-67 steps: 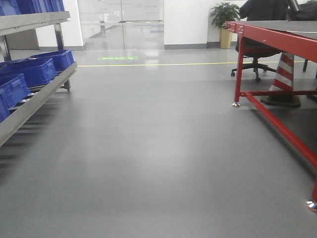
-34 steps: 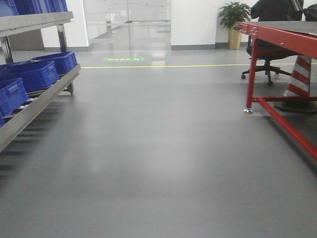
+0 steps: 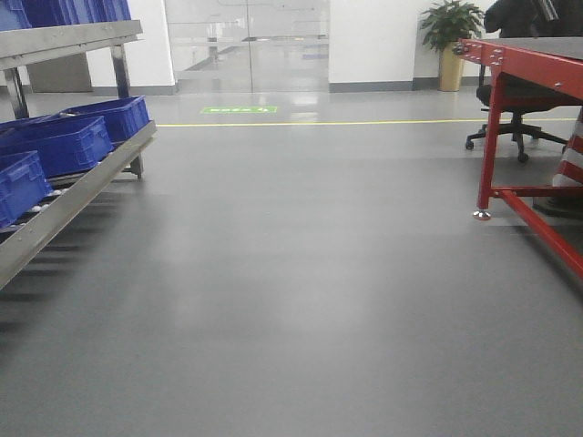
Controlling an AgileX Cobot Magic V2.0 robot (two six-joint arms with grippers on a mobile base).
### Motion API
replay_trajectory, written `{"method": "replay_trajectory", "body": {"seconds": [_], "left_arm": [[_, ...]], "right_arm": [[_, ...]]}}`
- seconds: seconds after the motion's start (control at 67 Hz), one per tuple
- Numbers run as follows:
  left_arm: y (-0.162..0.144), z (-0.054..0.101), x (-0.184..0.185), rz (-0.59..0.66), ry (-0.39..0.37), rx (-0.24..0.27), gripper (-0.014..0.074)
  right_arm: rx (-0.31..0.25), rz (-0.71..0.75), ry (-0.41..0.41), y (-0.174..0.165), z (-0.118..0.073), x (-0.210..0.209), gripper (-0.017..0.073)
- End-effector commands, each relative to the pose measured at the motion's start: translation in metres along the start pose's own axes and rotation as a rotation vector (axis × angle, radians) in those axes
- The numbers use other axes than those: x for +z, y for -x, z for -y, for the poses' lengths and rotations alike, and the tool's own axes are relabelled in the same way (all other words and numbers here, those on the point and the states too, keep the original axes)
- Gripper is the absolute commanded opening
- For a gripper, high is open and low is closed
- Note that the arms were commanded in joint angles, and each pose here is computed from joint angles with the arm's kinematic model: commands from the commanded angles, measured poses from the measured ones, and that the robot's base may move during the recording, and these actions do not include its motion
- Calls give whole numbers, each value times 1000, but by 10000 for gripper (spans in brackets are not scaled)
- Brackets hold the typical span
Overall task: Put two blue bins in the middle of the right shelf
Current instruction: 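Drive the base away from the shelf holding the teal bin, then turn the base and align it in front of the other shelf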
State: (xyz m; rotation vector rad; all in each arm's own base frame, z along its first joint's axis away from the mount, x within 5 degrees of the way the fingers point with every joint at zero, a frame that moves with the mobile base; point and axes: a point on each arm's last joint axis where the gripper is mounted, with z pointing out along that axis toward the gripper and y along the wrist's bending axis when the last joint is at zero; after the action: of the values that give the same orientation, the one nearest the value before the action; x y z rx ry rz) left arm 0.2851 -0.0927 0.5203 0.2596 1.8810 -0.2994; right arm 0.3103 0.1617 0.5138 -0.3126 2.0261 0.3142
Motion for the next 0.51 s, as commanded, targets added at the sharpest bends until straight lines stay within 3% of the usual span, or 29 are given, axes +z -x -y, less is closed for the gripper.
{"method": "replay_trajectory", "body": {"seconds": [0.0, 0.493], "left_arm": [[12, 6, -13, 94, -40, -26, -111], [12, 6, -13, 94, -40, -26, -111]], "right_arm": [[-24, 61, 1, 7, 1, -8, -151], [-24, 61, -1, 7, 1, -8, -151]]}}
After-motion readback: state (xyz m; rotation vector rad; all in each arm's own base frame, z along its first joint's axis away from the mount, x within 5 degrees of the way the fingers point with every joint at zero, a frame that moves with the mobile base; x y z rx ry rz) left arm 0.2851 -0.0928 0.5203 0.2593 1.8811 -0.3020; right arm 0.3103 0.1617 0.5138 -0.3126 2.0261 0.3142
